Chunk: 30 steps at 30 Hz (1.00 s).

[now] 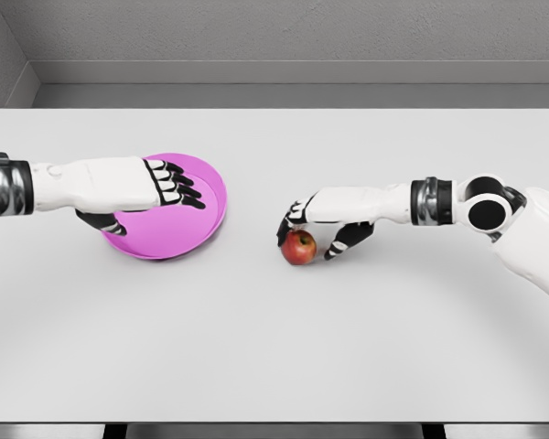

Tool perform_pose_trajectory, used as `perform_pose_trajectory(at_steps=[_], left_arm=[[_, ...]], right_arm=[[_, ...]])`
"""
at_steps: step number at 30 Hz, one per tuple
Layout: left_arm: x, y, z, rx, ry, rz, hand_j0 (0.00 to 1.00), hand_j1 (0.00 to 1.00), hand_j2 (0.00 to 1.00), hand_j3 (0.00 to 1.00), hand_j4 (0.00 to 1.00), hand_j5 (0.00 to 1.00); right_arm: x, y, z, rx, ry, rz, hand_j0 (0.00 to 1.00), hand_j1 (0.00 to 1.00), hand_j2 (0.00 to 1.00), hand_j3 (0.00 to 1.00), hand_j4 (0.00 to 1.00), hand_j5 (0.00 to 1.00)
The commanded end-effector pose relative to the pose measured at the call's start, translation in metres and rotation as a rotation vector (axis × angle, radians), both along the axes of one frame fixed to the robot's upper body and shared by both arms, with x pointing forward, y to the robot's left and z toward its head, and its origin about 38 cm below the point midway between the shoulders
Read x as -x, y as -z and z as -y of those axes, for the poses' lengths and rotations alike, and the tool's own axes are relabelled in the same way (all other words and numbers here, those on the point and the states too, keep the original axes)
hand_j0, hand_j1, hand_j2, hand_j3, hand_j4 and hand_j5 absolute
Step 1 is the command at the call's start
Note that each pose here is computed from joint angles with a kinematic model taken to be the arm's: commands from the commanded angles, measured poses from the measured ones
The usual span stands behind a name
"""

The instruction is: Put the apple on the plate with both arms

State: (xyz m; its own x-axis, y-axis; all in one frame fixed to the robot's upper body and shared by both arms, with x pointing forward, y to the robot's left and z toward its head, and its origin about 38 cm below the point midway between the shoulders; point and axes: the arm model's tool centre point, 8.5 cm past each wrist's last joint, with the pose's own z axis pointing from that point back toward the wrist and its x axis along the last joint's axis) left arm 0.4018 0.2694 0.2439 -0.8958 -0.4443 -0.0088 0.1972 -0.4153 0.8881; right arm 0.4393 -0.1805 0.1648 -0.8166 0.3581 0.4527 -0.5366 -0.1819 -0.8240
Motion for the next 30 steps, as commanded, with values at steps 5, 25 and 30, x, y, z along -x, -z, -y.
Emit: perform_pose_trajectory(at_steps=[5,25,30], left_arm=[[0.001,0.004,0.005,0.004,0.012,-0.012,1.0,1.0,1.0,1.0,1.0,1.0],[-0.033,0.066,0.161,-0.018,0.218,-0.129,1.0,1.0,1.0,1.0,1.0,1.0],[-0.045,0.073,0.171,-0.019,0.194,-0.145,1.0,1.0,1.0,1.0,1.0,1.0]], right_arm=[[-0.019,-0.04,0.058,-0.051,0.15,0.074,1.0,1.0,1.0,1.0,1.0,1.0],[-0.022,-0.065,0.164,-0.077,0.397,0.09,1.0,1.0,1.0,1.0,1.0,1.0],[-0.022,-0.067,0.164,-0.077,0.393,0.095,1.0,1.0,1.0,1.0,1.0,1.0]])
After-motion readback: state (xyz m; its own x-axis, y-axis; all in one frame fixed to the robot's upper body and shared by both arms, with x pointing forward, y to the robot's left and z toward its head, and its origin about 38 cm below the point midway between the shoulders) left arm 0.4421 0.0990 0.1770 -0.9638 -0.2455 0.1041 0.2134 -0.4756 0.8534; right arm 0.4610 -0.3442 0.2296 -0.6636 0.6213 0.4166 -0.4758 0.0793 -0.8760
